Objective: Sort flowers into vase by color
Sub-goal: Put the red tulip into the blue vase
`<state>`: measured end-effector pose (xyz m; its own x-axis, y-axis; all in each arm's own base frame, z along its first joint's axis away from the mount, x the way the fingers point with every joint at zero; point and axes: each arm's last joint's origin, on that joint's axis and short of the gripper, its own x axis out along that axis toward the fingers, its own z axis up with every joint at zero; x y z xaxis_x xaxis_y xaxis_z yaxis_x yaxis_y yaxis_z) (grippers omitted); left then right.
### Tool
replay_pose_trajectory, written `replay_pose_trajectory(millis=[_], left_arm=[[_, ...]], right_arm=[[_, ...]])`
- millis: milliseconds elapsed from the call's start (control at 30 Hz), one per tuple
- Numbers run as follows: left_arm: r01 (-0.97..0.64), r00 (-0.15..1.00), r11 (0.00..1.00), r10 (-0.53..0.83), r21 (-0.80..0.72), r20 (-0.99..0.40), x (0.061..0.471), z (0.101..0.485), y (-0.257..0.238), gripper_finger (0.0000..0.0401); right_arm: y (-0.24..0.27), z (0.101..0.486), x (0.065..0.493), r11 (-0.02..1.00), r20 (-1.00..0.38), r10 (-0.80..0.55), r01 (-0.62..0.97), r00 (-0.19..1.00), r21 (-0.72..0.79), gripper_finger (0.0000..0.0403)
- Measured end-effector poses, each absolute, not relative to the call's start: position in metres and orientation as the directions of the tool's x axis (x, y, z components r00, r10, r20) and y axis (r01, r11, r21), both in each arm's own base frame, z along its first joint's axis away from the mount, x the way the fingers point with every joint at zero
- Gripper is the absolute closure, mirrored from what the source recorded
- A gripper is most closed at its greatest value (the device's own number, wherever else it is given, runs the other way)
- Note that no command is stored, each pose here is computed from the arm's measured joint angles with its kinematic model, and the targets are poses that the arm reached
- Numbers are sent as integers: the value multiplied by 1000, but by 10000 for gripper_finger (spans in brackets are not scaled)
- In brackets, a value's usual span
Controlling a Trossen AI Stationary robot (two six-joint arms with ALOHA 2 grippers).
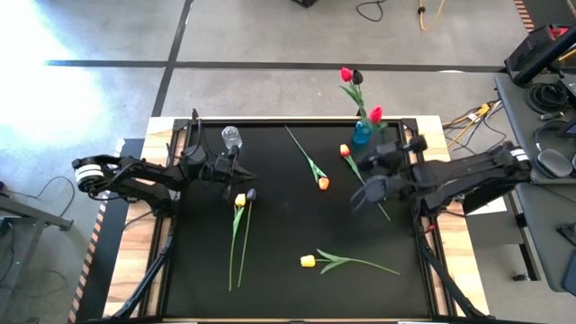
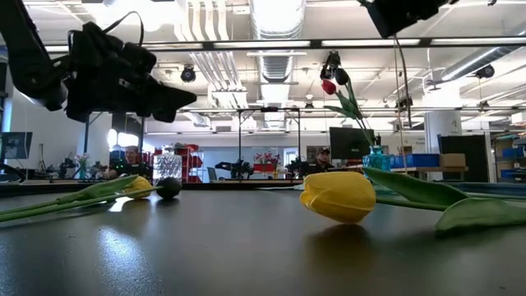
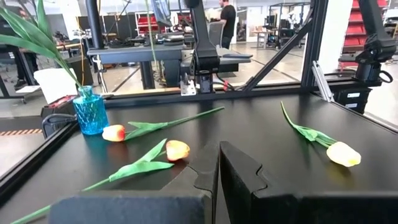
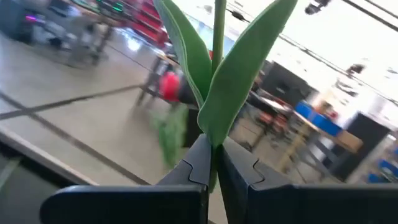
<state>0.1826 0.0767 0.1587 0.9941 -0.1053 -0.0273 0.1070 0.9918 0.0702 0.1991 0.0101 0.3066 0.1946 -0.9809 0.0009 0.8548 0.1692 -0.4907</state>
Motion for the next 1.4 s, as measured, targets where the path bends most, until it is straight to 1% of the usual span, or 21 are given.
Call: replay_pose_trajectory(millis=[233, 300, 367, 433, 500, 567, 667, 700, 733, 767, 833, 933, 967, 1100, 1233, 1400], left_arm=[[106, 994, 991, -105, 80, -21, 184, 161, 77, 401], [106, 994, 991, -105, 82, -21, 184, 161, 77, 401], [107, 994, 991, -105, 82, -21, 184, 161, 77, 401], [107, 994, 991, -105, 82, -21, 184, 161, 77, 401], [107, 994, 991, -105, 82, -21, 184, 160, 77, 401], [107, 994, 991, -105, 82, -21, 184, 161, 77, 401], [107, 994, 991, -105, 82, -21, 184, 161, 77, 401], [107, 994, 991, -105, 82, -21, 184, 160, 77, 401], [106, 994, 991, -105, 82, -22, 184, 160, 77, 401], [107, 994, 991, -105, 82, -21, 184, 160, 77, 401], [107, 994, 991, -105, 82, -21, 184, 160, 77, 401], [106, 994, 991, -105, 82, -22, 184, 160, 77, 401], [107, 994, 991, -105, 82, -22, 184, 160, 77, 401], [107, 994, 991, -105, 82, -22, 184, 160, 77, 401], [107, 994, 991, -105, 82, -22, 184, 160, 77, 401], [107, 994, 991, -105, 82, -22, 184, 160, 77, 401]], right_arm=[[-23, 312, 185, 27, 1, -1000, 883, 31, -470, 390], [-27, 314, 185, 16, -6, -1000, 880, 15, -474, 390], [-28, 317, 188, 36, -30, -999, 873, 25, -486, 390], [-30, 318, 193, 91, -78, -995, 851, 59, -518, 390], [-32, 319, 202, 194, -153, -980, 812, 130, -550, 390], [-36, 321, 213, 341, -237, -939, 756, 248, -559, 390], [-48, 324, 230, 586, -319, -807, 605, 497, -539, 391], [-53, 324, 236, 641, -322, -757, 553, 569, -531, 391], [-58, 324, 240, 675, -314, -718, 512, 622, -531, 391], [-65, 325, 243, 680, -291, -703, 496, 649, -540, 391], [-79, 325, 248, 617, -215, -744, 528, 633, -584, 391], [-98, 324, 249, 480, -112, -831, 601, 544, -639, 391], [-104, 323, 248, 453, -90, -846, 617, 526, -644, 391], [-118, 316, 241, 384, -24, -879, 676, 476, -629, 391], [-127, 302, 232, 298, 32, -909, 701, 416, -647, 391], [-132, 294, 224, 243, 87, -918, 722, 387, -648, 391]])
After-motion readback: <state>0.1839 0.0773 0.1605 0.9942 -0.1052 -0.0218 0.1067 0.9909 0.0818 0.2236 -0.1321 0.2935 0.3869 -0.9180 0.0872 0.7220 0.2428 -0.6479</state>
